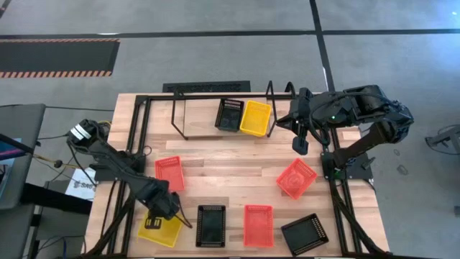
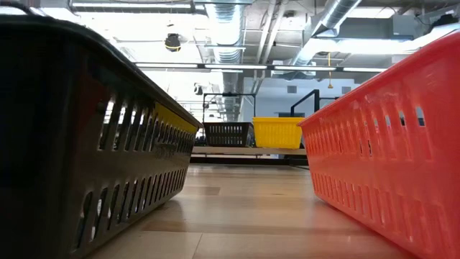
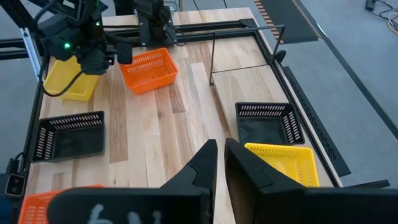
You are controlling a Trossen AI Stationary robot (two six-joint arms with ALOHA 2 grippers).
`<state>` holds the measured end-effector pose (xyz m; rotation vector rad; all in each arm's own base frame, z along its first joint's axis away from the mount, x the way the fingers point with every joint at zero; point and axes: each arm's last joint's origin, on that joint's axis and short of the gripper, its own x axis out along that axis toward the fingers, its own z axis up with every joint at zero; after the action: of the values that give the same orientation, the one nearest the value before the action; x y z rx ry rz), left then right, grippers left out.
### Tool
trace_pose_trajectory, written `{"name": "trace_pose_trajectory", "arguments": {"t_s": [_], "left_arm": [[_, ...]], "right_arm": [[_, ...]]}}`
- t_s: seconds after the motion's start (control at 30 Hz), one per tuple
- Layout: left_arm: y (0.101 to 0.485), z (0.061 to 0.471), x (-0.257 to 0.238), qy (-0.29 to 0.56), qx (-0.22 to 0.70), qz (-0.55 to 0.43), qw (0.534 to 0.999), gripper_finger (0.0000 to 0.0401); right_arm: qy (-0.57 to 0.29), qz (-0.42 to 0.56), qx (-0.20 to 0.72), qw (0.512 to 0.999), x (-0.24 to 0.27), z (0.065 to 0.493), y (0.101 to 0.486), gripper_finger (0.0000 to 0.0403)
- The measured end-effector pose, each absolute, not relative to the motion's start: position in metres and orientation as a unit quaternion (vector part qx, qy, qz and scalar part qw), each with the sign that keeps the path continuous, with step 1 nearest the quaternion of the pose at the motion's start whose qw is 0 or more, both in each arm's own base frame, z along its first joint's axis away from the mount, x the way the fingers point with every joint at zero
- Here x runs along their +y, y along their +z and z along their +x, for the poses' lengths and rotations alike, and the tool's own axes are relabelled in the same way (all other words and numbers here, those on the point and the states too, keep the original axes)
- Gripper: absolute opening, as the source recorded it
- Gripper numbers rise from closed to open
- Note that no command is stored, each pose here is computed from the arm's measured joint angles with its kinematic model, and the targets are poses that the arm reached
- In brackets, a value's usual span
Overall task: Stack baskets on shelf by color
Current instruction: Stack the yellow basket on the yellow basket on the shelf
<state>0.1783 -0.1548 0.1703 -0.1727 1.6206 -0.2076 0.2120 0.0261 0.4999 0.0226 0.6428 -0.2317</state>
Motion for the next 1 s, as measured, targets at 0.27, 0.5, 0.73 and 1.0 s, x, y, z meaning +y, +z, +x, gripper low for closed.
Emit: {"name": "trace_pose_trajectory", "arguments": {"t_s": [0.27,0.5,0.73,1.0], "left_arm": [[0.180,0.203,-0.132,-0.022,0.705,-0.152,0.692,0.0002],[0.256,0.222,-0.109,0.059,0.645,-0.108,0.754,0.0001],[0.367,0.213,-0.073,0.240,0.484,-0.066,0.839,0.0000],[0.417,0.216,-0.034,0.366,0.360,-0.017,0.858,0.0000]], "right_arm": [[-0.114,0.012,0.315,0.942,0.026,0.212,0.500,0.0054],[-0.114,0.011,0.315,0.942,0.026,0.212,0.500,0.0054],[-0.128,0.014,0.317,0.940,0.021,0.219,0.498,0.0054],[-0.164,0.021,0.316,0.934,0.004,0.265,0.483,0.0054]]}}
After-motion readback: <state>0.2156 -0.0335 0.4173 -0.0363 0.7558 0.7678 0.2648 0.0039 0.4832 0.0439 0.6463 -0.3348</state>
